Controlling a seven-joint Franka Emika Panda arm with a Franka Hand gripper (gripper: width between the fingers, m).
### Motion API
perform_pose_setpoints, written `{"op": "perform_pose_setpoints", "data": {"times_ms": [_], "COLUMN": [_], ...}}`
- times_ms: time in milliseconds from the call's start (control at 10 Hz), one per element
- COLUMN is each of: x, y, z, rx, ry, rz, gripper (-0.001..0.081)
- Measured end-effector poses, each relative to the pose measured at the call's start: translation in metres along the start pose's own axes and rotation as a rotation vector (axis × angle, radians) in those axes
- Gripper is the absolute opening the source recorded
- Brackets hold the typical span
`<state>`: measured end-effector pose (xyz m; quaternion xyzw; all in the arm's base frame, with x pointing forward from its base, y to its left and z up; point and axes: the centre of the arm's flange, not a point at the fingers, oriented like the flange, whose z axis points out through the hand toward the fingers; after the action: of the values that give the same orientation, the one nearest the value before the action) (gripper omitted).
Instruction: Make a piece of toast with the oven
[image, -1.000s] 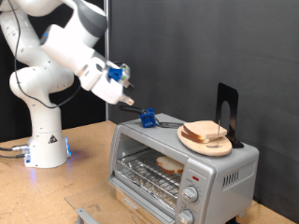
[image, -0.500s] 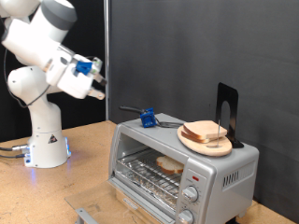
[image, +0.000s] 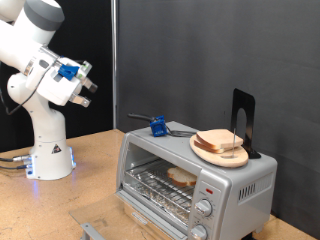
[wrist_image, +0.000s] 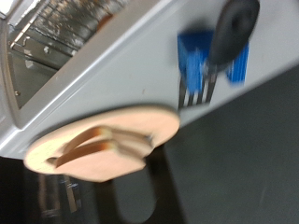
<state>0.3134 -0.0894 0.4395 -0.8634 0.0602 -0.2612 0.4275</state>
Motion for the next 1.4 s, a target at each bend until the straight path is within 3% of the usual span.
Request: {"op": "perform_pose_setpoints", "data": {"times_ms": [300,500,600,700,800,1000,1200,1400], "x": [0.013,0.019,0.016,0.019,0.019,0.011,0.013,0.022], "y": [0.006,0.03,0.048,0.051,0.051,0.048,0.053,0.069], "z": [-0.027,-0.052,-0.059,-0.055,-0.056,-0.048,-0.036,-0.028], "rx": [0.002,-0.007,-0.024,-0.066,-0.056,0.0,0.004,-0.013], "ry": [0.071,0.103,0.111,0.092,0.097,-0.026,-0.155,-0.227], "rz": [0.378,0.183,0.237,0.319,0.283,0.429,0.636,0.746], "gripper": [0.0808,0.0808,0.0808,0.0808,0.0808,0.0808,0.0808,0.0808]}}
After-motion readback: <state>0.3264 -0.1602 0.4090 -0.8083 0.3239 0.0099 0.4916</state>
